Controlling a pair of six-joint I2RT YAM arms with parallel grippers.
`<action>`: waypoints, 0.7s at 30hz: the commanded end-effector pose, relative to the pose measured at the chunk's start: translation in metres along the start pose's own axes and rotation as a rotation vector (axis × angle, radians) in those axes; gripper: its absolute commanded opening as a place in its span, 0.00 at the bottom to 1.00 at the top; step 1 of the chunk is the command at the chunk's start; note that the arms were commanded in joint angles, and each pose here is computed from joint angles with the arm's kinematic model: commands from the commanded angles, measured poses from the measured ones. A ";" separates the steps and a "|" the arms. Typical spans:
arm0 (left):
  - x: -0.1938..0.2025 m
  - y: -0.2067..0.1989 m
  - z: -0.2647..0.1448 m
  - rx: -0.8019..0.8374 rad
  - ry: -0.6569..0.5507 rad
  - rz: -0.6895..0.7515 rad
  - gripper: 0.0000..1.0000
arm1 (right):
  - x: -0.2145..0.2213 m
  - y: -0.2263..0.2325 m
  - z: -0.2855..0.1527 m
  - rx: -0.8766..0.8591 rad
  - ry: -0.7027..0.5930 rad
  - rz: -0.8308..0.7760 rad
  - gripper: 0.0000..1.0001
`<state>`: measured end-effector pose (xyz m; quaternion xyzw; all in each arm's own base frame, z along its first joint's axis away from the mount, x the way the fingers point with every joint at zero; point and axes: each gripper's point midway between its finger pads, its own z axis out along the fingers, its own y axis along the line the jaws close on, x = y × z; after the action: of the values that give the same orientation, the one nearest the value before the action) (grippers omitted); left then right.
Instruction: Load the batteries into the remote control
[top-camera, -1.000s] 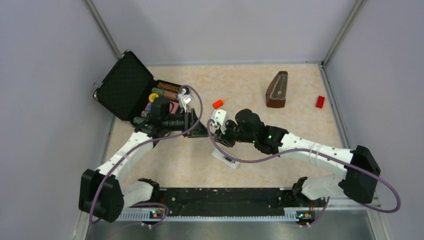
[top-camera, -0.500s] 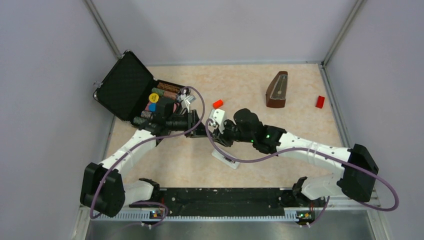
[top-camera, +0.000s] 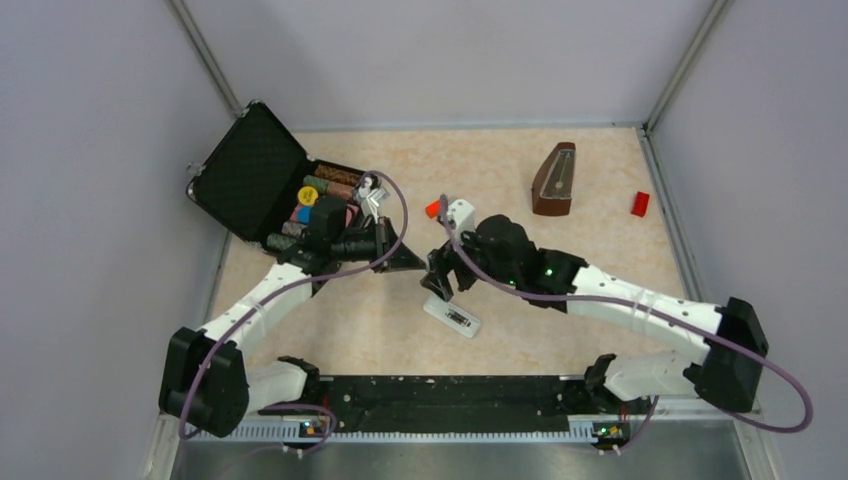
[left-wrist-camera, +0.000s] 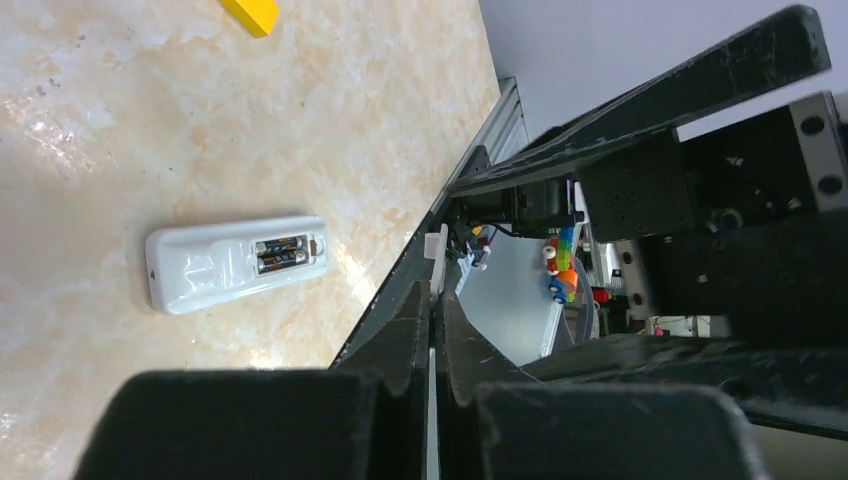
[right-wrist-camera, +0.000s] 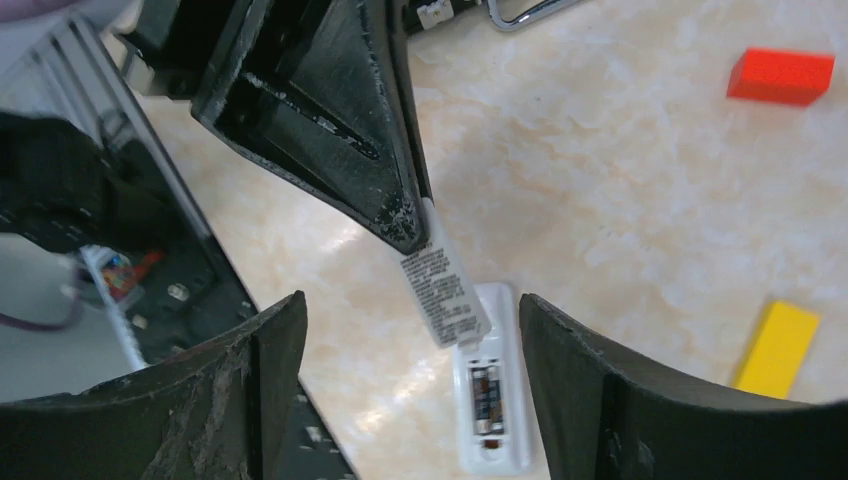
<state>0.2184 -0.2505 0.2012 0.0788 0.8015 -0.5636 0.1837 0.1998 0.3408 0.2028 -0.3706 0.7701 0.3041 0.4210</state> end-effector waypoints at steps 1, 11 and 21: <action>-0.011 -0.015 -0.003 0.059 -0.077 0.068 0.00 | -0.022 -0.003 -0.037 0.076 -0.120 0.494 0.76; -0.006 -0.011 -0.005 0.055 -0.113 -0.005 0.00 | 0.007 -0.002 -0.025 0.093 -0.105 1.046 0.58; 0.000 -0.015 -0.006 0.082 -0.113 -0.106 0.00 | 0.000 -0.002 -0.017 0.039 -0.185 1.066 0.61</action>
<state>0.2098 -0.2482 0.1957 0.0096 0.7895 -0.5883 0.1745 0.1874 0.3139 0.1906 0.0976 0.8474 0.4490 0.2662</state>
